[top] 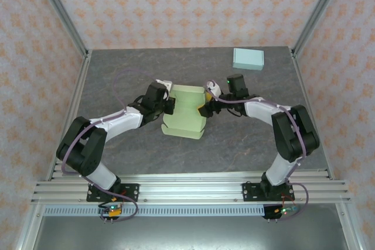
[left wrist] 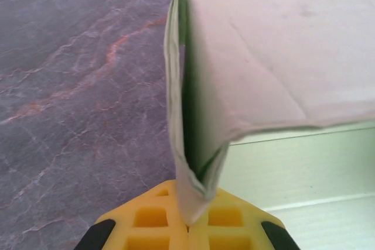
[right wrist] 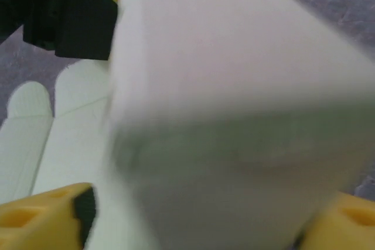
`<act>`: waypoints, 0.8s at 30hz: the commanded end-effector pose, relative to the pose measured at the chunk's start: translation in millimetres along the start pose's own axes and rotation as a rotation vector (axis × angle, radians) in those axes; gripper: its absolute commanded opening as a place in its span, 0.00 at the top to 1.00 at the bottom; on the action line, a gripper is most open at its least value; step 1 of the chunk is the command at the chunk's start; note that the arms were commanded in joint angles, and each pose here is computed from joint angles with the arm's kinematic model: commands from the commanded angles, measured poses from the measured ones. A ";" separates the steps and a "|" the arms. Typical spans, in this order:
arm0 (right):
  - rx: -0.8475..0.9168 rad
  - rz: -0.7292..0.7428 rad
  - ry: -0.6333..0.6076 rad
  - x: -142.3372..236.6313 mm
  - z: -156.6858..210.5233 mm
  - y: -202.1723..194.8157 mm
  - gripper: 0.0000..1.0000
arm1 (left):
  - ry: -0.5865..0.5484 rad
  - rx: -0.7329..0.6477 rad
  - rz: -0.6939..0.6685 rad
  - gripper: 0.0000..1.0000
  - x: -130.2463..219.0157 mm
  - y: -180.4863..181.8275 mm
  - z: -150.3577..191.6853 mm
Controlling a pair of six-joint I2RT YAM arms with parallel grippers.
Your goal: Fold the paper box
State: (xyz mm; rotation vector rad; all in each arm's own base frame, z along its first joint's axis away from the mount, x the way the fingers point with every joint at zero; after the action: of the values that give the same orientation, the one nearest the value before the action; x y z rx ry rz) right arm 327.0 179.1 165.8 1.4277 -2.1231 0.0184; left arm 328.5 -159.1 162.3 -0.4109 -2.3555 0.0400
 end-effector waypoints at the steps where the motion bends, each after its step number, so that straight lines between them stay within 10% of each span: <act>1: 0.044 0.075 -0.190 25.4 -34.3 8.7 0.01 | -0.035 0.134 -0.050 1.00 -2.5 7.1 -9.3; 8: -0.282 0.661 -0.536 96.7 -56.3 0.2 0.01 | -0.053 0.467 -0.039 1.00 -8.5 10.3 -10.7; 13: -0.921 0.518 -0.506 104.5 -62.8 7.0 0.01 | -0.115 0.668 -0.072 1.00 -8.1 15.2 -12.3; 17: -1.089 0.337 -0.467 75.4 -52.7 27.9 0.18 | -0.165 0.797 -0.092 1.00 -6.3 17.8 -17.3; 24: -1.102 0.290 -0.427 45.2 -46.5 63.4 0.14 | -0.164 0.914 -0.128 1.00 -9.9 19.7 -19.9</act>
State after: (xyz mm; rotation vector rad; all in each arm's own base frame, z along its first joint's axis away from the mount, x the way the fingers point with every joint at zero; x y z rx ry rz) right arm 282.5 178.3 240.3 0.5238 -2.0754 -1.1207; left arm 343.8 -149.2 160.9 0.1017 -2.2305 0.9510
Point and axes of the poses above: each hand's point on the last joint's axis, 136 mm out from that joint toward the fingers, its own x axis back along the fingers, its own y axis along the line the jaws close on, z = x × y, the point moved 9 cm from there along x, back along the fingers, and after that the axes turned 5 degrees about -x, right-handed, at the moved point
